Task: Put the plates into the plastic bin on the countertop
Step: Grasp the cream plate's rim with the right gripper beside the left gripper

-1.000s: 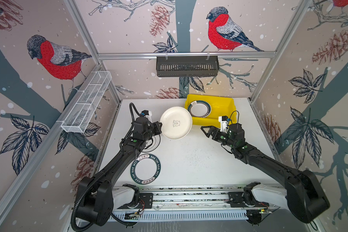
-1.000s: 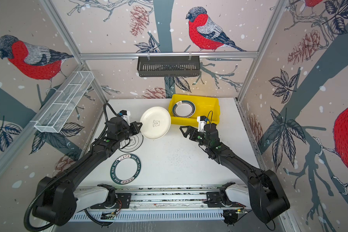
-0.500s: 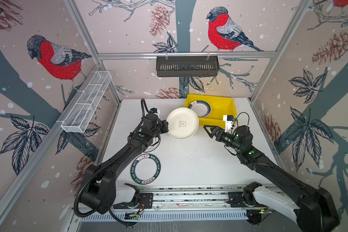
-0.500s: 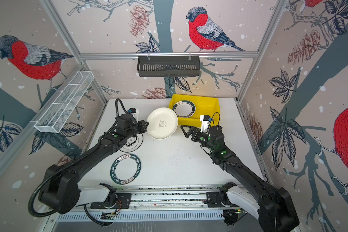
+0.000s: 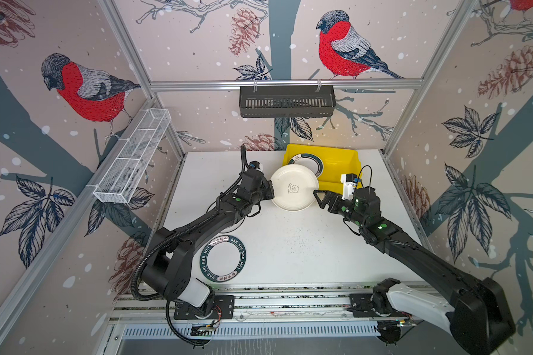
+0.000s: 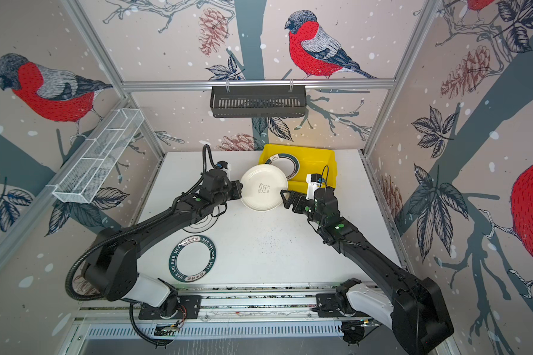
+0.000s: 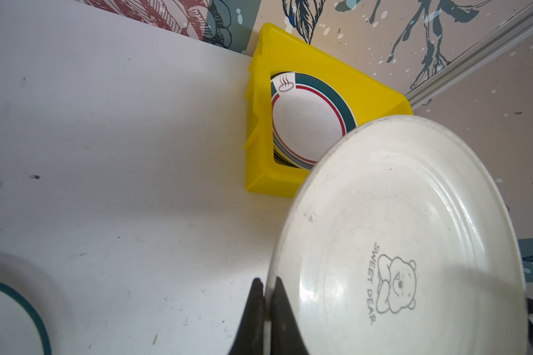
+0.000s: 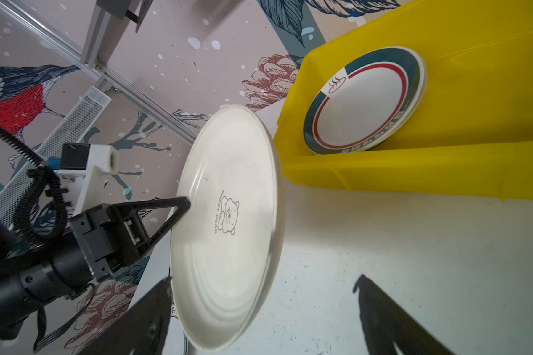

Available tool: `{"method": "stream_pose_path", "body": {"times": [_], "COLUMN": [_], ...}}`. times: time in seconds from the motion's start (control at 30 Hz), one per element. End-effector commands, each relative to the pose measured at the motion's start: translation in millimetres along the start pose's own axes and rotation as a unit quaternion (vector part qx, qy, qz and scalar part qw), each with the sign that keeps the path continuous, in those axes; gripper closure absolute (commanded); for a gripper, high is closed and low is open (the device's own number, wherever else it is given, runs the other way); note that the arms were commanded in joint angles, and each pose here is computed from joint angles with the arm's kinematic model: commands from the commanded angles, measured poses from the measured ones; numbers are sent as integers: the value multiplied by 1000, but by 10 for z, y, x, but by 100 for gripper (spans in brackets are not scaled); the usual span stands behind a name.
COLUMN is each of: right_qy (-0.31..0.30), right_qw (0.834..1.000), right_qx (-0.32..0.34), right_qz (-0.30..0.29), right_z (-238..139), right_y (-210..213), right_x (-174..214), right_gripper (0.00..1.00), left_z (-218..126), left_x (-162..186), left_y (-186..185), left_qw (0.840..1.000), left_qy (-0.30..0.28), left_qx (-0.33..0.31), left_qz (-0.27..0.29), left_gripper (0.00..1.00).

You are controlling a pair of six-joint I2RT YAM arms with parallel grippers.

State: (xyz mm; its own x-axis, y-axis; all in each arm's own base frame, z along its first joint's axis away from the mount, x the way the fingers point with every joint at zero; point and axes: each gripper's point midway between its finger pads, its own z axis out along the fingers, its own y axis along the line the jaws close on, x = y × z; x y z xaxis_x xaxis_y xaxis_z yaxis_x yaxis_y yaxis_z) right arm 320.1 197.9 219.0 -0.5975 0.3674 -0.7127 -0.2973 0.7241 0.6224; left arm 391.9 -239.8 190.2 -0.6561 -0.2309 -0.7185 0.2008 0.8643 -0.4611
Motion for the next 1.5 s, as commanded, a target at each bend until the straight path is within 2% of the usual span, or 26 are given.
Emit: {"method": "stream_pose_path", "body": {"times": [0.0, 0.1, 0.27, 0.4, 0.43, 0.53, 0.83, 0.97, 1.0, 1.07, 1.13, 1.17, 1.23, 1.37, 1.47], "right_qy": [-14, -13, -3, -5, -5, -6, -3, -9, -1, -3, -3, -3, -6, 0, -5], "right_qw": [1000, 1000, 1000, 1000, 1000, 999, 999, 999, 999, 998, 997, 996, 995, 993, 992], "right_qx": [21, 19, 26, 28, 31, 34, 42, 41, 51, 60, 73, 83, 97, 116, 123], "right_qz": [-11, -13, -6, -4, -3, -4, -1, 1, 4, 7, 11, 15, 20, 24, 27], "right_z": [33, 80, 168, 199, 209, 225, 322, 323, 367, 376, 381, 381, 385, 401, 376], "right_y": [-65, -62, -100, -123, -135, -145, -212, -195, -261, -290, -339, -381, -460, -608, -669], "right_x": [-66, -77, -42, -33, -33, -33, -8, -38, 11, 2, 4, 10, 18, 30, 12], "right_gripper": [15, 25, 47, 58, 61, 67, 71, 82, 85, 96, 98, 98, 99, 100, 100], "left_z": [-29, -43, -86, -122, -107, -116, -112, -131, -137, -153, -164, -168, -184, -281, -344], "left_x": [-144, -115, -109, -169, -94, -87, -82, -99, -101, -112, -107, -104, -97, -108, -144], "left_y": [-107, -132, -215, -268, -223, -229, -247, -246, -245, -238, -227, -219, -224, -240, -212], "left_qw": [999, 999, 998, 997, 997, 997, 996, 996, 995, 995, 995, 995, 994, 990, 989], "left_qy": [-40, -46, -61, -75, -69, -72, -82, -86, -87, -92, -94, -94, -97, -129, -137], "left_qx": [10, 5, 5, 9, 6, 8, 19, 18, 18, 17, 16, 15, 20, 46, 40], "left_qz": [-4, 3, 18, 24, 25, 27, 32, 34, 35, 34, 33, 34, 38, 44, 49], "left_gripper": [100, 100, 100, 100, 100, 100, 100, 100, 96, 70, 50, 37, 3, 2, 2]}}
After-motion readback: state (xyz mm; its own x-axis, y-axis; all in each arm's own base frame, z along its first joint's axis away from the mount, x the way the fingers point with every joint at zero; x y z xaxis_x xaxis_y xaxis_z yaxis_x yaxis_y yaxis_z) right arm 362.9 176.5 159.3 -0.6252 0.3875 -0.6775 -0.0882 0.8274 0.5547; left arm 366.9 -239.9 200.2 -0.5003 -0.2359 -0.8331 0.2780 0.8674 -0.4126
